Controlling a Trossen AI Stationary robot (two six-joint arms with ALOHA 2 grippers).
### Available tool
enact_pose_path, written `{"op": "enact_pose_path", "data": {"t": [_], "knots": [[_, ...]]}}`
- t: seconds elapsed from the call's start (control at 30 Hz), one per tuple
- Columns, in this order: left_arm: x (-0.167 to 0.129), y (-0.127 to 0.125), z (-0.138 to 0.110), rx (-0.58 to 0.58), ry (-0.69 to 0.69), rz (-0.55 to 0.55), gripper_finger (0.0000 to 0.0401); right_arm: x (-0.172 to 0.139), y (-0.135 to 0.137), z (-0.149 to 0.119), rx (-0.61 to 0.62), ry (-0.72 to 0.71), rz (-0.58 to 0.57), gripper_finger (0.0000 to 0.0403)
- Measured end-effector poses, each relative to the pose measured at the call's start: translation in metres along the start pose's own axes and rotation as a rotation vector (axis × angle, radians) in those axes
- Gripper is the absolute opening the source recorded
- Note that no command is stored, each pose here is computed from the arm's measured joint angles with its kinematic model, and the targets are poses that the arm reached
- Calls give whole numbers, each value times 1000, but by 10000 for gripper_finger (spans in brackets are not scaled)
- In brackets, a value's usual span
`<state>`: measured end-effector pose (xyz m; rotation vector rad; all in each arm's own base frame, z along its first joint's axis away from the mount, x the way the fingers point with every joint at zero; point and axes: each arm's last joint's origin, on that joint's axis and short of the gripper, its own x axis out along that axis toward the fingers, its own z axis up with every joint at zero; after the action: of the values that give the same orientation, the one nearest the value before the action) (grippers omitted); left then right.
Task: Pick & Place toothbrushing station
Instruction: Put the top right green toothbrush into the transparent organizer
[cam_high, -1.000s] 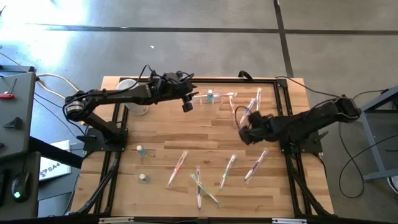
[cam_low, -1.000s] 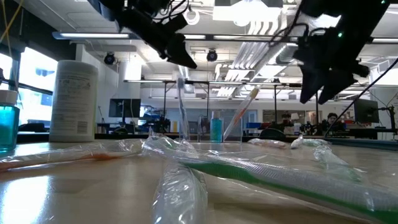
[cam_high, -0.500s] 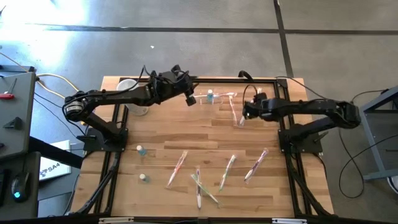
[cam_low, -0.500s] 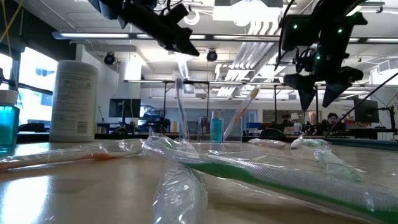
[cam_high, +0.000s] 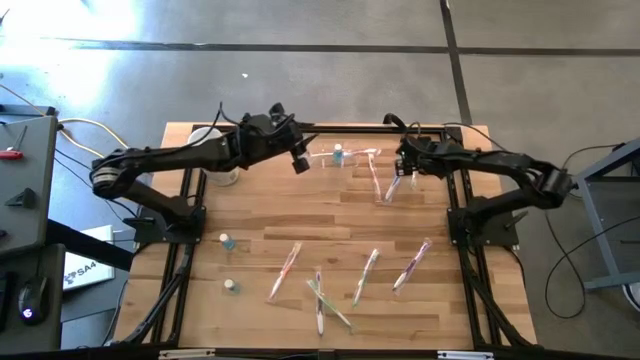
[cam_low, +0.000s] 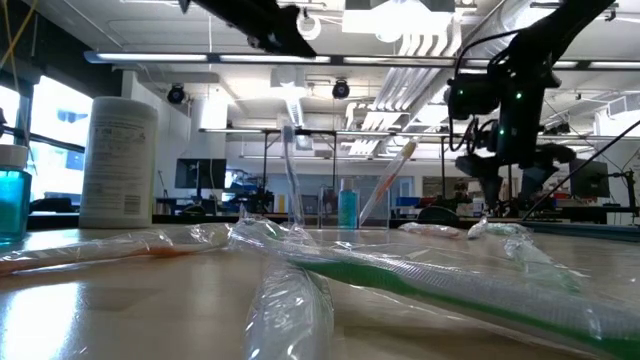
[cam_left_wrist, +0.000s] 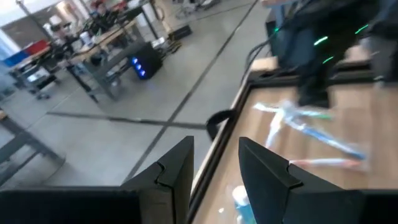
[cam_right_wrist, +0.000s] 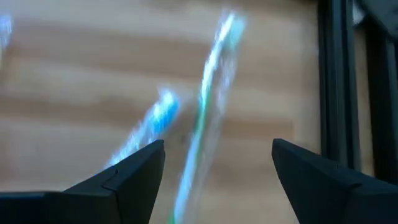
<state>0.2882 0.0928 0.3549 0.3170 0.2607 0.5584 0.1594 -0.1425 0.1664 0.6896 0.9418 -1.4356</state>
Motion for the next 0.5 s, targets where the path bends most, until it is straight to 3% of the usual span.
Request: {"op": "enact_pose_path", "data": {"t": [0.2, 0.37, 0.5], "knots": [[-23, -13, 10, -23, 1, -78, 125, 23, 3, 16, 48, -47, 1, 290], [-36, -27, 8, -15, 67, -158, 125, 53, 0, 22, 83, 6, -22, 290], [-41, -36, 5, -14, 115, -205, 125, 57, 6, 27, 78, 10, -43, 285]]}}
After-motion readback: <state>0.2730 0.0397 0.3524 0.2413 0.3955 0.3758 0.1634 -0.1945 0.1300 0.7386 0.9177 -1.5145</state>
